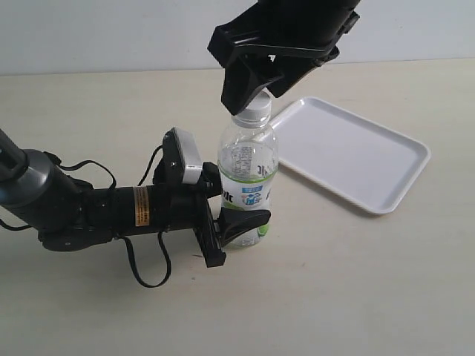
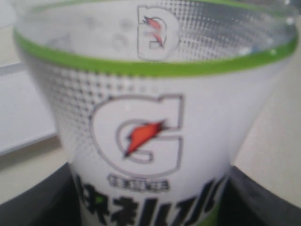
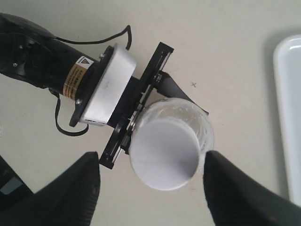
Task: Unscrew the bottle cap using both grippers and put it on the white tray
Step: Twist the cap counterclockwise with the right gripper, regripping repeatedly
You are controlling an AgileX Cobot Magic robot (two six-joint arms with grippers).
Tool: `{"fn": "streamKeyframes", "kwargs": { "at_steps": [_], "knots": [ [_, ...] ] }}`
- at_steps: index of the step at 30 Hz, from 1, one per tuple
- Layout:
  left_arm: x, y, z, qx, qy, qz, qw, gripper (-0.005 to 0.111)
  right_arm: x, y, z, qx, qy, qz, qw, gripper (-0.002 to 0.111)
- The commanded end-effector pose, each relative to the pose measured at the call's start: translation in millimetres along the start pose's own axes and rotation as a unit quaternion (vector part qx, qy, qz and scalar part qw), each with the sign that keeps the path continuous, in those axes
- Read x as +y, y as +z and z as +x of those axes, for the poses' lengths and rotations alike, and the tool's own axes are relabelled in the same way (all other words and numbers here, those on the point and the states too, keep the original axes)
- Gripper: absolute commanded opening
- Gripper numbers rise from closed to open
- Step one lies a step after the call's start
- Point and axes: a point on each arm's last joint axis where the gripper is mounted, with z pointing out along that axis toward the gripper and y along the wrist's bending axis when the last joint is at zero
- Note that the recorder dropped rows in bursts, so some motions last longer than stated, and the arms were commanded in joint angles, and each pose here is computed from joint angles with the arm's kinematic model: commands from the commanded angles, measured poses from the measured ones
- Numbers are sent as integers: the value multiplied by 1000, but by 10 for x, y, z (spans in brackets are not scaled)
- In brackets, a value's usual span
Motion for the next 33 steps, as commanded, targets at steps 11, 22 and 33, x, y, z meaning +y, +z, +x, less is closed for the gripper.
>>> {"fn": "streamKeyframes", "kwargs": {
  "at_steps": [11, 22, 33],
  "knots": [
    [1, 0, 11, 8, 0, -2, 1000, 0, -56, 147, -40, 15, 10, 7, 1000, 61],
    [1, 0, 11, 8, 0, -2, 1000, 0, -81, 169, -53, 13, 7, 17, 1000, 59],
    [3, 0, 11, 7, 0, -3, 1000, 0, -74, 169, -37, 23, -134, 11, 991, 0]
  ]
}}
